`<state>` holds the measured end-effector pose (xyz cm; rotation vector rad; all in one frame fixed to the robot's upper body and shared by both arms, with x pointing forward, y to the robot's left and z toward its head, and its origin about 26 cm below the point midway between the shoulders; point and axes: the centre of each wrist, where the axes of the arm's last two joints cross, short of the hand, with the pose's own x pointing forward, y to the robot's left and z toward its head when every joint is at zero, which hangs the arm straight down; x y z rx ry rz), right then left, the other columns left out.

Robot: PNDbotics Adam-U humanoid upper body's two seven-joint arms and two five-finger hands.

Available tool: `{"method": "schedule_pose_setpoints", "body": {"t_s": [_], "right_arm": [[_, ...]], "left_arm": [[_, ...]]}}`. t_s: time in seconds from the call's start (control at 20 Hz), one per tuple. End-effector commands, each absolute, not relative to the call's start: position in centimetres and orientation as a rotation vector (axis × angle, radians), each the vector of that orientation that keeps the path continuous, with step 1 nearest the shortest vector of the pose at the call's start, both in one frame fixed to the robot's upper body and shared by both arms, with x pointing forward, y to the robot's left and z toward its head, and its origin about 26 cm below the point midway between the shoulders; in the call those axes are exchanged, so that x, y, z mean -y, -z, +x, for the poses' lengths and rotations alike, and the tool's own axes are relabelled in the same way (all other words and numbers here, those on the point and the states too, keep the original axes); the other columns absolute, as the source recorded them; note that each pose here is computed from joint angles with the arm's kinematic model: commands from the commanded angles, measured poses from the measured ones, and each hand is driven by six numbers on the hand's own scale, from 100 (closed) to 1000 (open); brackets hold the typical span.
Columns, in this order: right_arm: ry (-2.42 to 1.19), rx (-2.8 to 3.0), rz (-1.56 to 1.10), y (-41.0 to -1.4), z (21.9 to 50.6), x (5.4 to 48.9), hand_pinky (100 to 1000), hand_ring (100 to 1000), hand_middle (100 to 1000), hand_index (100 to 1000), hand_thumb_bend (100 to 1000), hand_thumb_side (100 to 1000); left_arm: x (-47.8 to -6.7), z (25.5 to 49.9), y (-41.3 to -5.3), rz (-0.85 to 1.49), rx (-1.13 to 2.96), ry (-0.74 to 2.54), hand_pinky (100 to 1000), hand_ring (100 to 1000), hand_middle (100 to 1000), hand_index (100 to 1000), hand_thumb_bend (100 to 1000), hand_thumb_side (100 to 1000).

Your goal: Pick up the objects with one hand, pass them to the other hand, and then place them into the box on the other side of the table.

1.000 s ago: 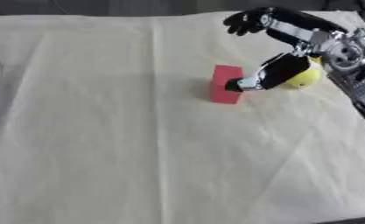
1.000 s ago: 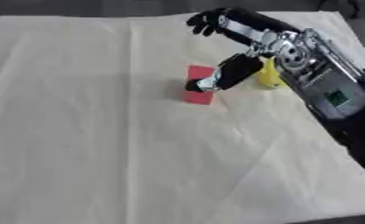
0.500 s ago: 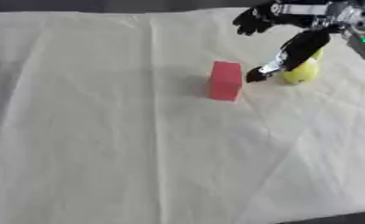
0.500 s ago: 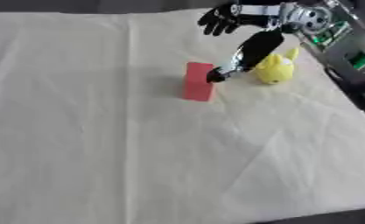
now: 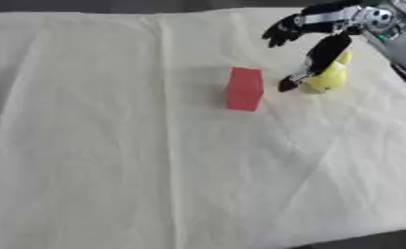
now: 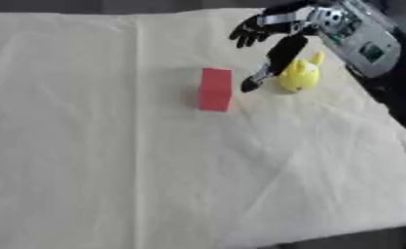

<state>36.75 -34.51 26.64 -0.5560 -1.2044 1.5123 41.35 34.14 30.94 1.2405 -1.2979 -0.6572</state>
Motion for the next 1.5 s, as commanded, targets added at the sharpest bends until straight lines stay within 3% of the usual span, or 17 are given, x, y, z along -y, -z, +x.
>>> {"method": "schedule_pose_setpoints", "body": {"t_s": [0.05, 0.4, 1.5], "right_arm": [[-1.522, 1.146, -0.575, -27.0, 37.9, 35.2, 944, 902, 828, 947, 645, 384], [-1.424, 1.140, -0.669, -26.5, 39.1, 34.3, 924, 880, 811, 940, 621, 381], [-1.448, 1.178, -0.600, -25.7, 38.0, 29.9, 913, 880, 812, 943, 640, 393]], "left_arm": [[-34.8, 41.1, -31.7, 1.272, 1.287, 0.656, 863, 783, 733, 761, 415, 192], [-35.3, 41.3, -30.9, 1.273, 1.252, 0.665, 864, 783, 732, 759, 429, 203], [-35.0, 41.5, -30.8, 1.258, 1.263, 0.664, 859, 781, 727, 753, 429, 195]]}}
